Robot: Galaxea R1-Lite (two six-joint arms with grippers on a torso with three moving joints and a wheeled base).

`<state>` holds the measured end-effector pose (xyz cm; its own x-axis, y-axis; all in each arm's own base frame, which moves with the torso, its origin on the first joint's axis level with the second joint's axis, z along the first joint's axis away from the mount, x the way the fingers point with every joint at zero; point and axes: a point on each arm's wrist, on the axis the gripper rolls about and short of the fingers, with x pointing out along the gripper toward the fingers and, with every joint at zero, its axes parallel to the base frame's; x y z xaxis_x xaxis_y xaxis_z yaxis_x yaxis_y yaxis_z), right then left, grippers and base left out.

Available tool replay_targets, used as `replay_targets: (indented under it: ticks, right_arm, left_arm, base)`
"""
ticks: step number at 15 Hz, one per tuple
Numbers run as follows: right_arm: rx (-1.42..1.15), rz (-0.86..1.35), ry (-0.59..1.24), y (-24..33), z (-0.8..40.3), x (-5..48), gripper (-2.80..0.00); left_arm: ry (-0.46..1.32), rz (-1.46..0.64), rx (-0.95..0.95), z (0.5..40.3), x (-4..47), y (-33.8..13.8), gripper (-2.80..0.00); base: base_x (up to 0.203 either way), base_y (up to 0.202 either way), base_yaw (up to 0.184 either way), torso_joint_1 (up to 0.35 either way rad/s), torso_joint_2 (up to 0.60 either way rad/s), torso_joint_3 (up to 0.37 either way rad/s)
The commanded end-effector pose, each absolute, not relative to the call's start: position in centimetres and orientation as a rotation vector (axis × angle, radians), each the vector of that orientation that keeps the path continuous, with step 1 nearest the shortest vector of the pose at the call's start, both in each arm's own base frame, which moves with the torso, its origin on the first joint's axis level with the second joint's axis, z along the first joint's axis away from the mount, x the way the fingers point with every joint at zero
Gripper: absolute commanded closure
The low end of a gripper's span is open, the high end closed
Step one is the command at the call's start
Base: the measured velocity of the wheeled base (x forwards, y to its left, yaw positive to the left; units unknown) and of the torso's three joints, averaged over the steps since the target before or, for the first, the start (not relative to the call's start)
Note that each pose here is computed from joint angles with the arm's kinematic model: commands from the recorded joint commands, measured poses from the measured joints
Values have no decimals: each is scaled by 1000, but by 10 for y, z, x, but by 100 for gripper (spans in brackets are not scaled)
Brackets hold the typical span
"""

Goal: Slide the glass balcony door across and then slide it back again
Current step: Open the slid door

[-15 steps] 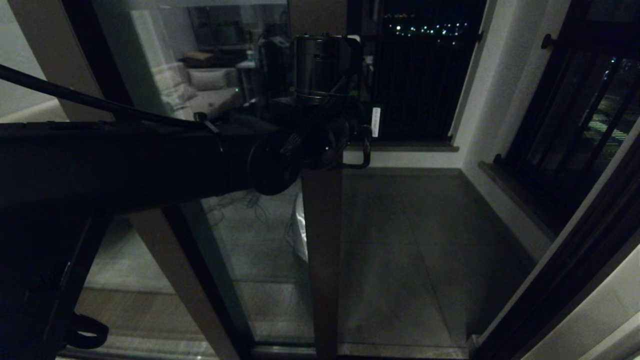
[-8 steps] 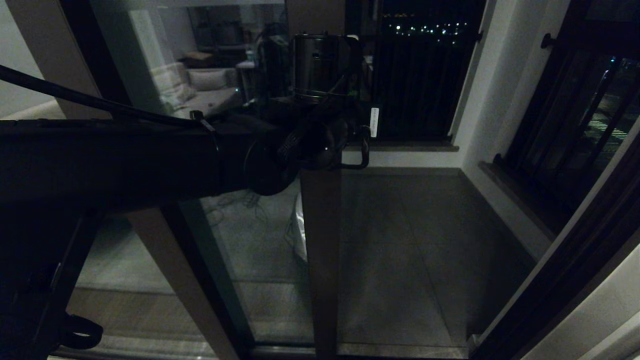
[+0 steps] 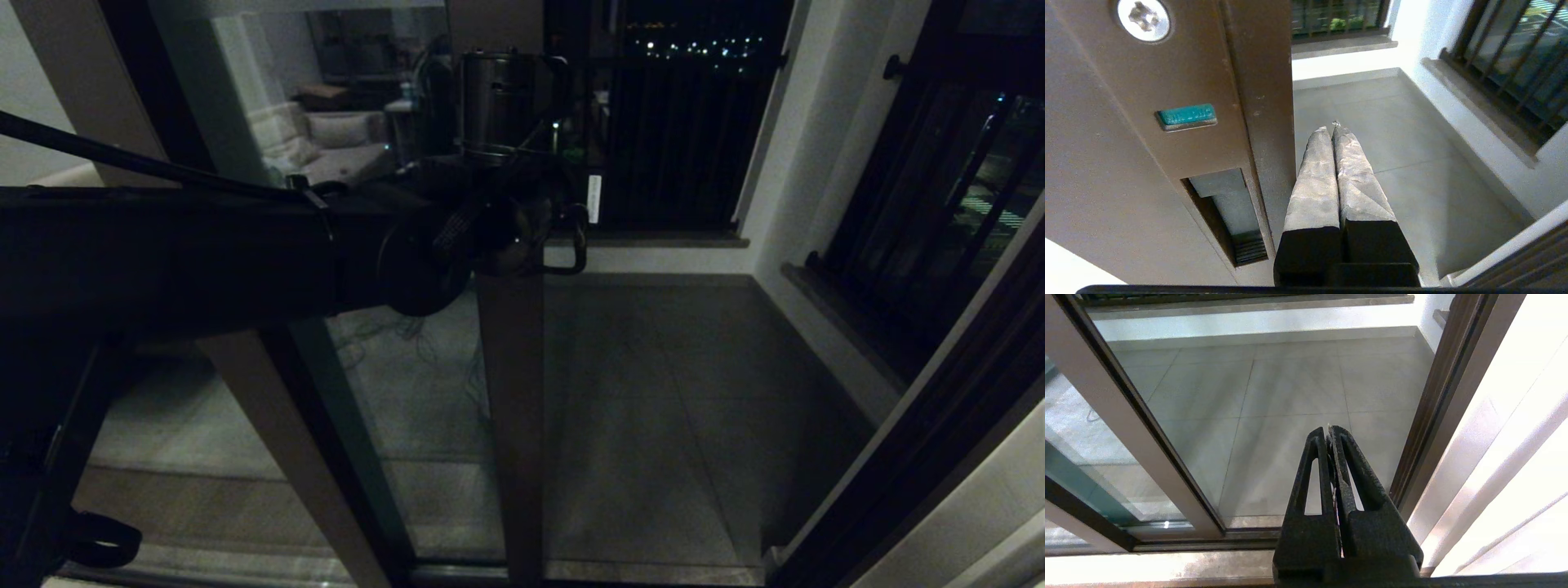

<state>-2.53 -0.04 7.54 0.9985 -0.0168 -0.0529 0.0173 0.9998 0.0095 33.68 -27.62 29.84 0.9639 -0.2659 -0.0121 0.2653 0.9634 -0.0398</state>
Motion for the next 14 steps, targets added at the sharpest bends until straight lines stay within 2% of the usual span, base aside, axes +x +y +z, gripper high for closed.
replay_targets:
  ticks: [1, 14]
  right_arm:
    - [10, -17, 52, 0, 75, -25, 0]
    - [10, -17, 54, 0, 75, -25, 0]
  left_arm:
    - [0, -267, -50, 306, 334, -272, 0]
    - [19, -190, -35, 309, 338, -235, 0]
  base:
    - [0, 0, 0, 0, 0, 0]
    - [0, 0, 0, 0, 0, 0]
